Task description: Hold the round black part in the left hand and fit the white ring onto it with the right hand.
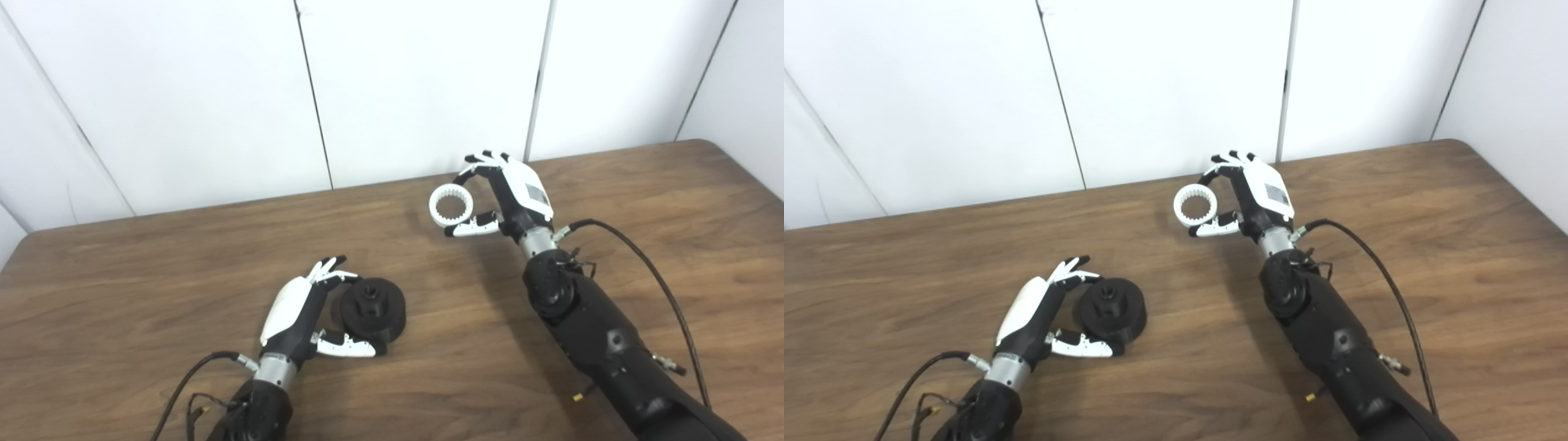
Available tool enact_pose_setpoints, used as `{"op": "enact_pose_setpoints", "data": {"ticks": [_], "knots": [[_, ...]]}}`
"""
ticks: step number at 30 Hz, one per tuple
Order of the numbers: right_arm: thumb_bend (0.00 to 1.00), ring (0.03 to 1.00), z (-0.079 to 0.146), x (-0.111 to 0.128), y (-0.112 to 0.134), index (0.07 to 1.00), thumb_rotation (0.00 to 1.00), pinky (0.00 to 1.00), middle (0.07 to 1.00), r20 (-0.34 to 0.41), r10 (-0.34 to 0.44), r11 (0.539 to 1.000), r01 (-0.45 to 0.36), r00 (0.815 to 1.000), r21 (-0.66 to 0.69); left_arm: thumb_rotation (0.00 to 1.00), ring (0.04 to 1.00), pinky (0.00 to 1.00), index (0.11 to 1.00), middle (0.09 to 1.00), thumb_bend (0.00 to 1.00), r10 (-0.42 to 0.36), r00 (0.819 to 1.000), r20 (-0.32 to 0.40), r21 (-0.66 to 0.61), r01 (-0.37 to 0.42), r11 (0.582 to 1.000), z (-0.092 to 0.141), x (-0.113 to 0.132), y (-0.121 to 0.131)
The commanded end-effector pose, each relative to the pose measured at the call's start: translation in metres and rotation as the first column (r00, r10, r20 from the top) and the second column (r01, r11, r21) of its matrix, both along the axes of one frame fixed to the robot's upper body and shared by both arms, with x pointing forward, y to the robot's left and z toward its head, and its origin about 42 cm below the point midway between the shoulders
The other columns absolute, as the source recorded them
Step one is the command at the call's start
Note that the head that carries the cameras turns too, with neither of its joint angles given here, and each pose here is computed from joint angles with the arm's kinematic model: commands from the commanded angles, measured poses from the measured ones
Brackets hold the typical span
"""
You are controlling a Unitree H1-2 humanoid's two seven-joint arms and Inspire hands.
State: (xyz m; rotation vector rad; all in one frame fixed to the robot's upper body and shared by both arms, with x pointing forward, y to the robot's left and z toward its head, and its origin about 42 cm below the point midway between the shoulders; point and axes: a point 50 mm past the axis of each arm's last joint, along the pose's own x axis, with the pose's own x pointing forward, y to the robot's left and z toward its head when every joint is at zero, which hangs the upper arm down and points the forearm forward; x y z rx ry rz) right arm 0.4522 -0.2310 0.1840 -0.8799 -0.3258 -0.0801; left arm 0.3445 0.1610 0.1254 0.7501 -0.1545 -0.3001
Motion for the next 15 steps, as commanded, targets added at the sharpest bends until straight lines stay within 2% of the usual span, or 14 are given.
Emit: {"op": "enact_pose_setpoints", "data": {"ticks": [1,3,10,15], "knots": [[0.52,0.940,0.028,0.000,-0.003,0.483,0.15,1.00,0.855,0.084,0.022,1.000,-0.023,0.996,0.015,0.20,1.000,0.97,0.625,0.959,0.87,-0.023,0.999,0.036,0.023,0.023,0.999,0.007,0.005,-0.008],[0.52,0.941,0.030,-0.005,-0.005,0.483,0.15,1.00,0.857,0.092,0.031,0.999,-0.033,0.995,0.020,0.21,1.000,0.97,0.625,0.960,0.87,-0.026,0.999,0.032,0.024,0.025,0.999,0.007,0.005,-0.011],[0.52,0.933,0.036,-0.019,-0.004,0.483,0.14,0.87,0.854,0.106,0.079,0.995,-0.085,0.991,0.053,0.22,1.000,0.99,0.622,0.964,0.89,-0.019,0.999,0.035,0.026,0.018,0.999,0.006,0.009,-0.020],[0.52,0.934,0.041,-0.029,0.000,0.483,0.14,0.85,0.859,0.103,0.109,0.991,-0.116,0.989,0.069,0.22,1.000,1.00,0.623,0.965,0.90,-0.018,0.999,0.037,0.025,0.017,1.000,0.006,0.011,-0.022]]}}
